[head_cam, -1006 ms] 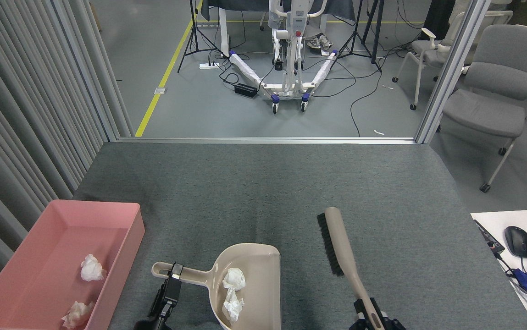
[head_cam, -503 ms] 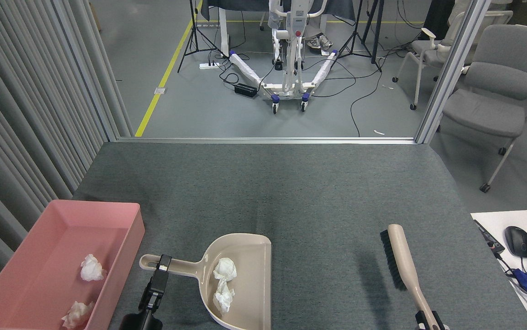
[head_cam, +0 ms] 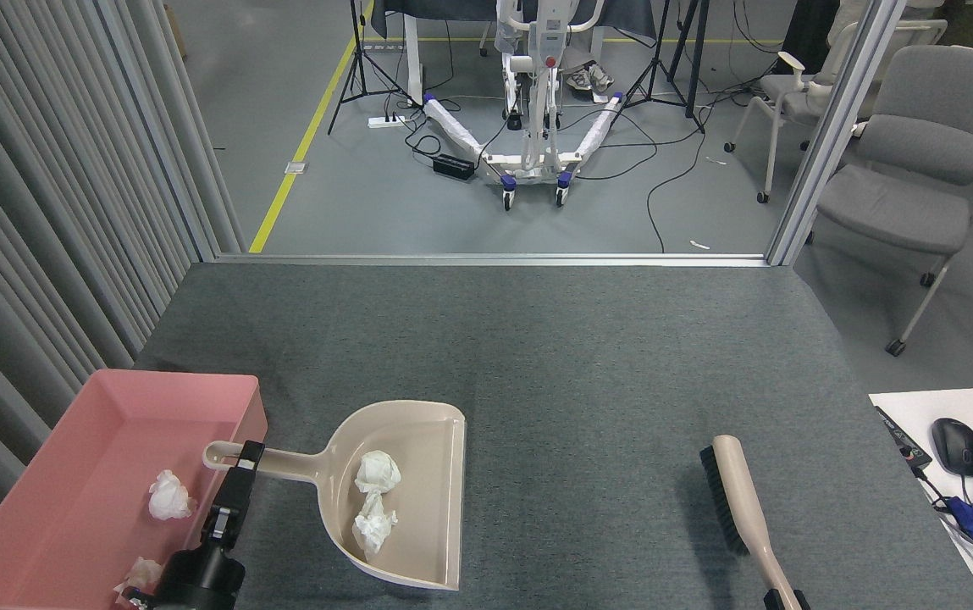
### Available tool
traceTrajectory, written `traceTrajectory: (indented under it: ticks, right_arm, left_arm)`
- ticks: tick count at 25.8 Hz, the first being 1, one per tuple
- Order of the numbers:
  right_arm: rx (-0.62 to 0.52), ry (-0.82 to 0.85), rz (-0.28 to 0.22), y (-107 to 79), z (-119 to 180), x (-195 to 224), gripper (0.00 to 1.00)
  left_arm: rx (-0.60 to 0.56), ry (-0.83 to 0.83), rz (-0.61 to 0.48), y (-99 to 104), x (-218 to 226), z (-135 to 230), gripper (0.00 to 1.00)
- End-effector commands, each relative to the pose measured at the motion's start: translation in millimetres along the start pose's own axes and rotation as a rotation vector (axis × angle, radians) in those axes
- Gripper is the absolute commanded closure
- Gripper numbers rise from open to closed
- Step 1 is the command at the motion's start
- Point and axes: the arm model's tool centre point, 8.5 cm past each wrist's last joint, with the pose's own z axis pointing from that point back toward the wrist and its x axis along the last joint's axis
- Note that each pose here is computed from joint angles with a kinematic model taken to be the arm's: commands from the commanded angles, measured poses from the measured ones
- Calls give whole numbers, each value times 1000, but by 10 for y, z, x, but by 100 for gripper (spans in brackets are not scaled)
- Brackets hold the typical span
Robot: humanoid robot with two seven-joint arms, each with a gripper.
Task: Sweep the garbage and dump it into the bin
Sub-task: 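Carry the dustpan with the left gripper over the pink bin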
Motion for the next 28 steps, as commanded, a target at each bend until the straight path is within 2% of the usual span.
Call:
traceTrajectory:
  ticks: [1, 5, 12, 19, 22, 23, 28]
  right_arm:
    - [0, 5, -4, 26, -5, -14, 100]
    - [-7, 12, -11, 42, -3, 1, 100]
    - [-3, 16, -12, 75, 0, -5, 100]
    - [4, 30, -15, 131, 13, -41, 100]
    - [3, 31, -13, 130, 14, -49, 100]
    - [3, 33, -14, 135, 14, -43, 97]
    - [4, 51, -9, 136, 15, -63, 89]
  left_arm:
    - [12, -5, -1, 263, 57, -77, 100]
    - [22, 9, -6, 546, 38, -70, 100]
    - [49, -9, -23, 1288, 262, -137, 100]
    - [26, -7, -183, 1983, 405, -83, 100]
    - [38, 10, -171, 2124, 307, -39, 100]
    - [40, 14, -175, 2198, 261, -13, 100]
    - [88, 64, -254, 2699, 14, 164, 100]
